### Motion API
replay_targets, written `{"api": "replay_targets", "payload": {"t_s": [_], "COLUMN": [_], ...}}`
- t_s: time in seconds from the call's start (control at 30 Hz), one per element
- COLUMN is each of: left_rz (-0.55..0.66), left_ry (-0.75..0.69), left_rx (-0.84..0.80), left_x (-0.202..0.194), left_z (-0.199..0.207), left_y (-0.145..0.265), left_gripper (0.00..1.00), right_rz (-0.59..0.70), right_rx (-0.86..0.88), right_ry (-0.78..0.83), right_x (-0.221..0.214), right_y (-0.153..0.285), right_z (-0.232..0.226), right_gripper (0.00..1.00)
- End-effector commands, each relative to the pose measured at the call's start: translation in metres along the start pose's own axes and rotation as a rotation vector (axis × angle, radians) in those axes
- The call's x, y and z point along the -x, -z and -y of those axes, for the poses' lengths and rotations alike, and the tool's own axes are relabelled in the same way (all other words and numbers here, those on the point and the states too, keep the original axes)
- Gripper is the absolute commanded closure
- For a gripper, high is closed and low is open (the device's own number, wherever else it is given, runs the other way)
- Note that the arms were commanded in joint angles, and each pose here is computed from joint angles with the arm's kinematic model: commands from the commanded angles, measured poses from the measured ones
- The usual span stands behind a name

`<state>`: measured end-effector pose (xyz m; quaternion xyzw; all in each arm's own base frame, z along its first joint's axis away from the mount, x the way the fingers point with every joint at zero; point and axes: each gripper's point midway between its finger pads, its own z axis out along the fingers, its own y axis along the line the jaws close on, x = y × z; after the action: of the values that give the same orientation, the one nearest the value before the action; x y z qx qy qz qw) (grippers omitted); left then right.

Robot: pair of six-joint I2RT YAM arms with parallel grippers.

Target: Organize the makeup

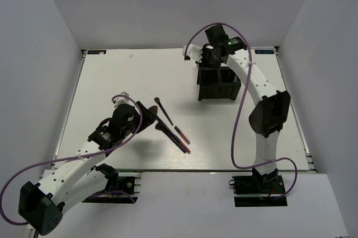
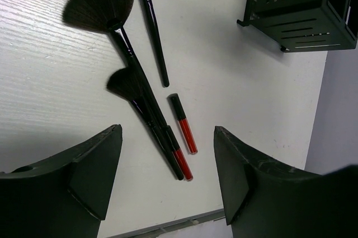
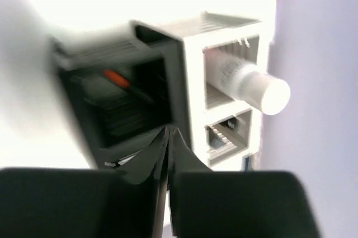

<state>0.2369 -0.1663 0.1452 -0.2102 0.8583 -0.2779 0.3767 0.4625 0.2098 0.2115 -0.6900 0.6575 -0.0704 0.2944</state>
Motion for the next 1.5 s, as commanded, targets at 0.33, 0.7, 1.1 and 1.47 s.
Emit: {"api": "replay_targets", "payload": {"t_s": [0.33,0.7,1.1,1.47], "left_rz": [0.004,-0.025,-0.020,-0.023], "left_ry": [0.002,0.017,0.034,0.033], "left_rx": [0.026,0.072,0.075,0.073], "left_x": [0.002,-0.004,-0.004,-0.005], "left_z": [-0.003,-0.012,-0.015,-0.014], "left_y": [0.002,0.003,0.009,0.006], "left_gripper": [0.35,0.26,0.26,0.27], "right_rz": [0.435,0.251,0.100,0.053], "right_rx": [0.638,0.535,0.380,0.334], "right_ry": [-0.513,-0.619,-0.653,-0.601], "right_x": [0.095,0.120,0.104,0.097], "right_y": [0.026,-0.036,-0.080,-0.088], "right_z": [-0.232,-0.279,-0.283,-0.298], "right_gripper": [0.68,0.56,0.55,0.59]}}
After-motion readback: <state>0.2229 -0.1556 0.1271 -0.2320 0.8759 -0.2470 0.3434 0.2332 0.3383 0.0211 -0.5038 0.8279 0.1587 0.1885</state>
